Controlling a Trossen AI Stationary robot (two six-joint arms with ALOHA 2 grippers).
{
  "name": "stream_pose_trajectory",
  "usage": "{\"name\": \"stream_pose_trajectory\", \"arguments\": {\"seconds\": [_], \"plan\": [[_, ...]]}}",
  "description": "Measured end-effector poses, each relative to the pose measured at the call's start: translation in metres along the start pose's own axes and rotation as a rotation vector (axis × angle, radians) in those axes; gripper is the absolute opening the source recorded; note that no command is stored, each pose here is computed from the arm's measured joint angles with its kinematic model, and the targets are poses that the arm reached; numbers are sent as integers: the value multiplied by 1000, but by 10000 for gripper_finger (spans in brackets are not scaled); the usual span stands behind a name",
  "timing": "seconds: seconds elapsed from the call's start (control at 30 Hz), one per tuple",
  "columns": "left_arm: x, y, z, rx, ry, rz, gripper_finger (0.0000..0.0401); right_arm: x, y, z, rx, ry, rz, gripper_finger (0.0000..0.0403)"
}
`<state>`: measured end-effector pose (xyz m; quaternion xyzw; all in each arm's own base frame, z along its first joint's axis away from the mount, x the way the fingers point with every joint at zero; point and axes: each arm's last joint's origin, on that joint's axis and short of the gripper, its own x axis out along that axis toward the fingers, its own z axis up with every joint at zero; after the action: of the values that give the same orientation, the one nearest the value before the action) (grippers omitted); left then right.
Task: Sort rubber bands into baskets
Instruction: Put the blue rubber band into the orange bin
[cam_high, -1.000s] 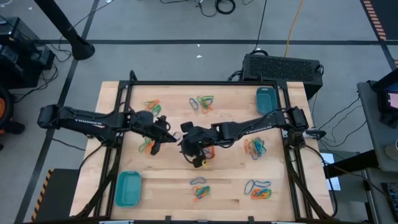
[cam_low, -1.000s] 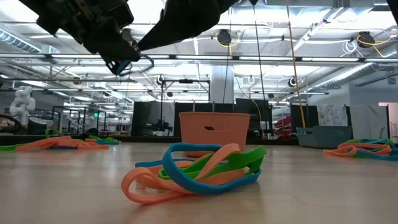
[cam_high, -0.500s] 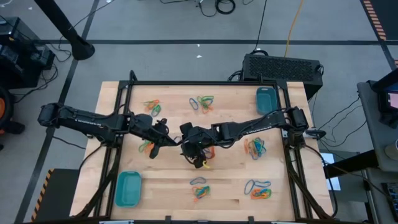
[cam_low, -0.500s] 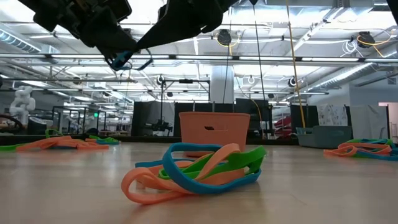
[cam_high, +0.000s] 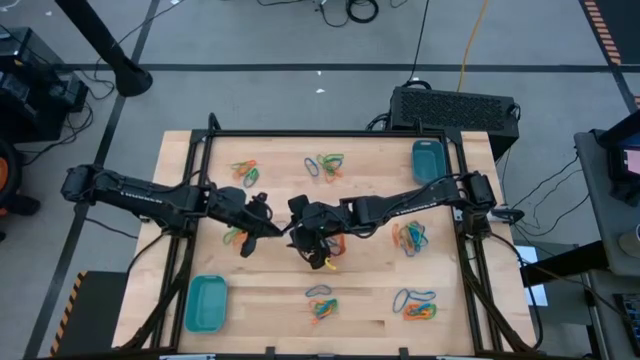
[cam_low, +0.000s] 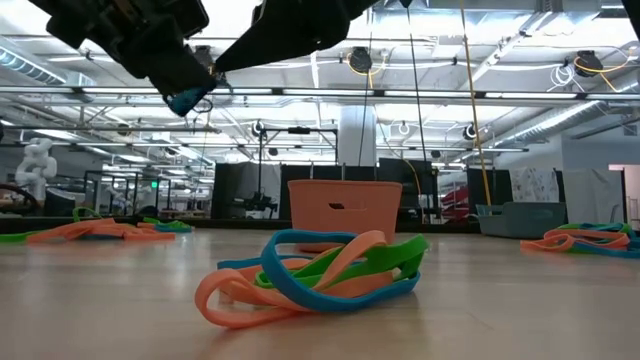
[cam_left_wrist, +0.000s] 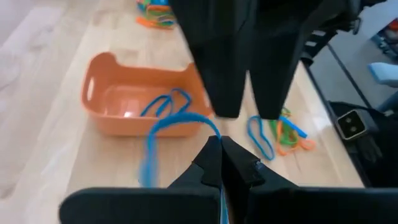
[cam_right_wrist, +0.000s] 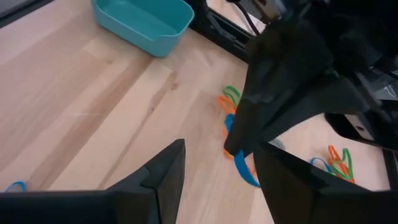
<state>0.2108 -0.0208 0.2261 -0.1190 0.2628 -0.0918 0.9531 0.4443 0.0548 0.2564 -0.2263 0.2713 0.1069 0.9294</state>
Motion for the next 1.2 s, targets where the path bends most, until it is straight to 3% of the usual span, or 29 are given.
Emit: {"name": "stream_pose_trajectory", "arguments": {"seconds": [0.43,0.57,0.73,0.8,1.0,1.2], "plan": [[1,-7,2,42,-29,-37,0,0,-9,-4,20,13,-18,169],[1,-7,2,44,-31,-38,3,0,-8,-6,31,24,-12,120],[1,-7,4,46,-52,-38,23,0,-7,-8,30,48,-1,25],[1,-8,5,47,-63,-37,33,0,-7,-8,27,51,2,8],[1,-7,3,43,-43,-30,68,0,-5,-11,38,81,10,2],[1,-4,-4,19,23,39,108,-2,-3,-23,98,214,9,1]]}}
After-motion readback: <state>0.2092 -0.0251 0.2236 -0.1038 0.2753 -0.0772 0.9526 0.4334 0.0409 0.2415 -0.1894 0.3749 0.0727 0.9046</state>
